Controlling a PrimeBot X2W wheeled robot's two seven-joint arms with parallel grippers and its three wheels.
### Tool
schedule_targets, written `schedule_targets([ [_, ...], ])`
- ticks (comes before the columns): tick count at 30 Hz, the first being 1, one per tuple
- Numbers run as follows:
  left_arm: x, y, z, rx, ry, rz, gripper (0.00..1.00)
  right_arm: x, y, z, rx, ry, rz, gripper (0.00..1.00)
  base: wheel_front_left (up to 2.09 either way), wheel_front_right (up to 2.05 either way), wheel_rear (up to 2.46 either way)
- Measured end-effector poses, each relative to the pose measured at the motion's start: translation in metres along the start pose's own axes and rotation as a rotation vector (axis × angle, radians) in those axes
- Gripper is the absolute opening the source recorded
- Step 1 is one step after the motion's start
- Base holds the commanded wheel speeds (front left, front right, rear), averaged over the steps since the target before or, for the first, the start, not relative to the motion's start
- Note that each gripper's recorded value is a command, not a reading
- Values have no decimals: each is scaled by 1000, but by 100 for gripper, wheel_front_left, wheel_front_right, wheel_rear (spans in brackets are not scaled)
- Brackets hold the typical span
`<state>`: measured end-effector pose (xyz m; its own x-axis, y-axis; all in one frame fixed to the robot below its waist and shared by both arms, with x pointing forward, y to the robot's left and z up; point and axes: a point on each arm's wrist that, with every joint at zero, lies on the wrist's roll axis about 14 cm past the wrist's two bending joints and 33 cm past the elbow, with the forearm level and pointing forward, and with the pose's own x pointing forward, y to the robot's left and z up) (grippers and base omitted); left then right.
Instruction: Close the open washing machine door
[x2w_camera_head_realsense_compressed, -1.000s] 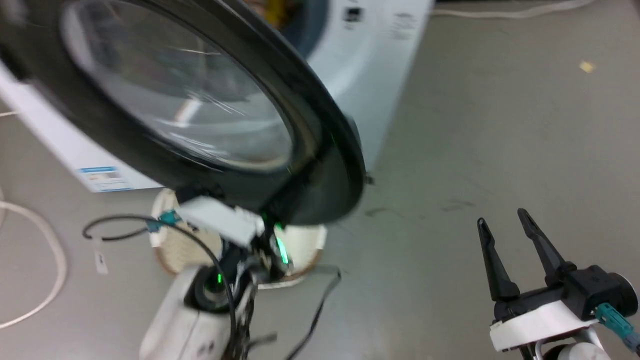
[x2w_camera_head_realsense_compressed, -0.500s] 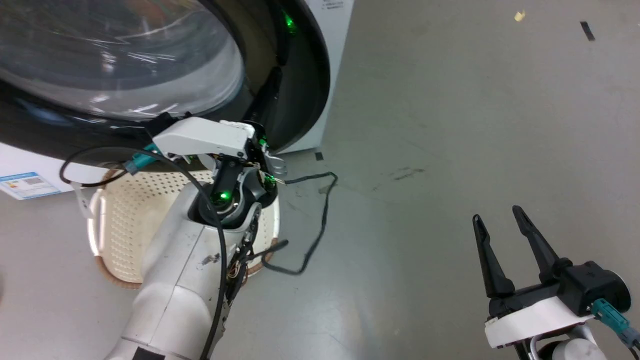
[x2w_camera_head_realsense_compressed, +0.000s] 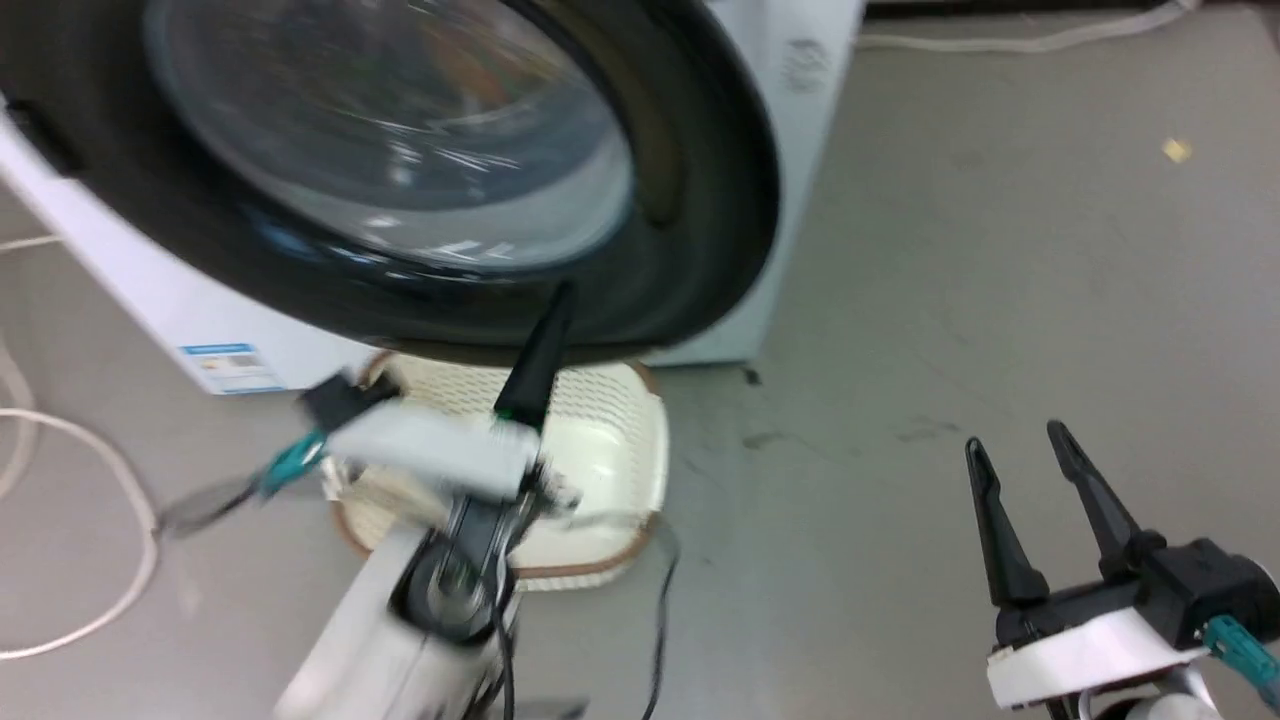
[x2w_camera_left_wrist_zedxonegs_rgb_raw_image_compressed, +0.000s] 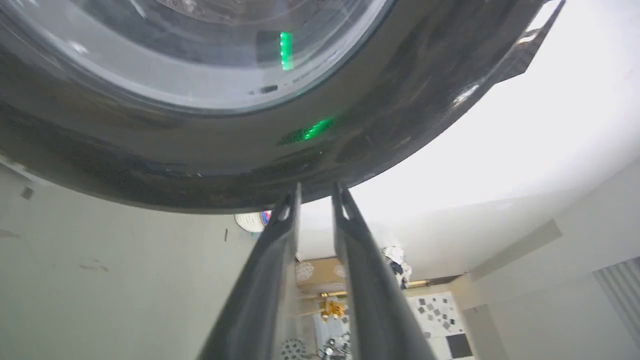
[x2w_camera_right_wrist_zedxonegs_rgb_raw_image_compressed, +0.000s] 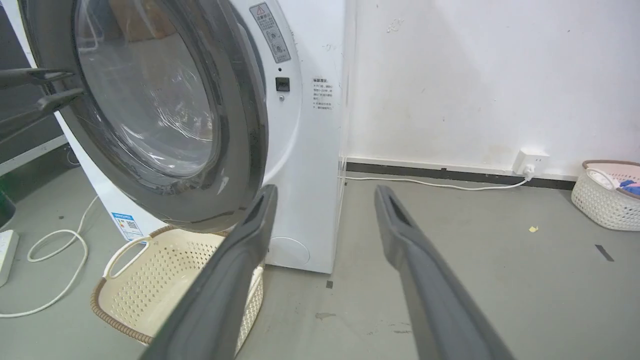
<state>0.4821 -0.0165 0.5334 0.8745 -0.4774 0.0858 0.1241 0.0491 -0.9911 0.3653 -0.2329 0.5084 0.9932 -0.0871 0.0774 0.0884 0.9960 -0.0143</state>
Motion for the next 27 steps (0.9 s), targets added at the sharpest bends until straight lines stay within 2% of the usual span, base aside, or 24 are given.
schedule_targets([
  [3, -36, -5, 28, 187, -94, -18, 100, 0, 13, 6, 8, -20, 43, 100, 0, 0, 0],
  [7, -84, -11, 59, 540, -155, -24, 100, 0, 32, 15, 16, -53, 101, 100, 0, 0, 0],
  [12, -140, -31, 115, 956, -344, 29, 100, -2, 53, 28, 24, -92, 167, 100, 0, 0, 0],
  [15, -168, -40, 121, 1143, -408, 75, 100, -4, 64, 33, 28, -109, 202, 100, 0, 0, 0],
  [16, -191, -40, 123, 1305, -437, 146, 100, -6, 73, 36, 32, -119, 230, 100, 0, 0, 0],
  [21, -213, -31, 116, 1439, -437, 232, 100, -7, 83, 41, 32, -133, 259, 100, 0, 0, 0],
  [27, -217, -19, 104, 1453, -409, 263, 100, -10, 85, 36, 30, -117, 264, 100, 0, 0, 0],
])
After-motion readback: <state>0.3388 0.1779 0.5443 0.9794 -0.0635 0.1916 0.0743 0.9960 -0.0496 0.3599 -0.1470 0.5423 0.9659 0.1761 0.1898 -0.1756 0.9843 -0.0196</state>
